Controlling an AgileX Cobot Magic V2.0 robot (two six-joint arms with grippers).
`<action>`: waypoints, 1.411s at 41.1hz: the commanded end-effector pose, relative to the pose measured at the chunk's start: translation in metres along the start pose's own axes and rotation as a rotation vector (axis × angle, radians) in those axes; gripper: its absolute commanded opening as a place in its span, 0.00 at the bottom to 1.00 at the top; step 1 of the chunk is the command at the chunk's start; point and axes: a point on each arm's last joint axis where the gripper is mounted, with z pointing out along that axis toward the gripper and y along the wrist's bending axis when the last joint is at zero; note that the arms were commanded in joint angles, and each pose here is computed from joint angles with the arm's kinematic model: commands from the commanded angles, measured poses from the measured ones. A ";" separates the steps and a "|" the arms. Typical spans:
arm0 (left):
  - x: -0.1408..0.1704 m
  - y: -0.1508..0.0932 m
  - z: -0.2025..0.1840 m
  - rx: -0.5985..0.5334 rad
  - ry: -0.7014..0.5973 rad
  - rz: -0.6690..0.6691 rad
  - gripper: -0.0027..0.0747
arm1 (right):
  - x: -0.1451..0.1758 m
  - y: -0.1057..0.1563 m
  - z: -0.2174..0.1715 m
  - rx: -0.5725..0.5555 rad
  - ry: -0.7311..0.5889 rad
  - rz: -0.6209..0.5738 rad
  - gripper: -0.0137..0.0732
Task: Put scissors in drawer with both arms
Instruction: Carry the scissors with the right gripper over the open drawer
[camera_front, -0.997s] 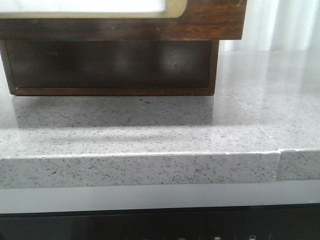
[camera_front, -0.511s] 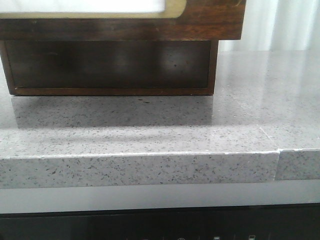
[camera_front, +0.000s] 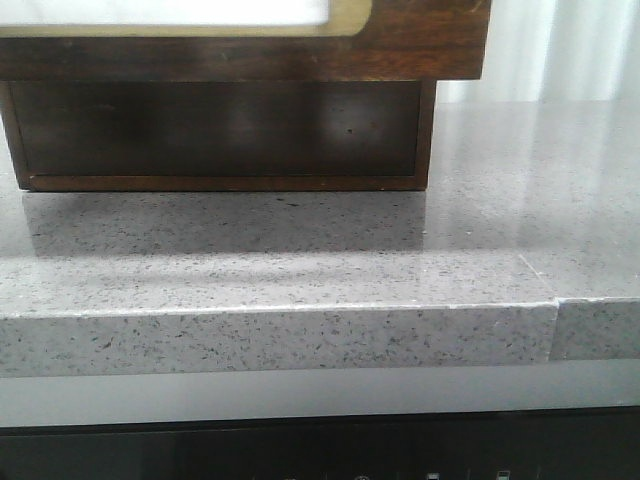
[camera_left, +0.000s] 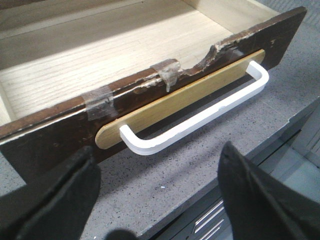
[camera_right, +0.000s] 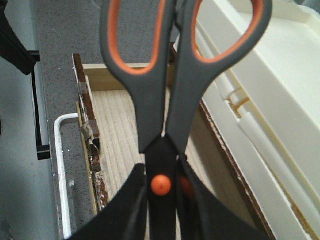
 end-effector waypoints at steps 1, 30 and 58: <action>-0.016 -0.001 -0.006 0.007 -0.116 -0.017 0.67 | -0.014 0.000 0.008 0.050 -0.061 -0.049 0.20; -0.016 -0.001 -0.006 0.007 -0.116 -0.017 0.67 | 0.033 -0.016 0.102 0.032 0.204 -0.174 0.28; -0.016 -0.001 -0.006 0.007 -0.116 -0.017 0.67 | 0.032 -0.017 0.098 0.071 0.210 -0.067 0.58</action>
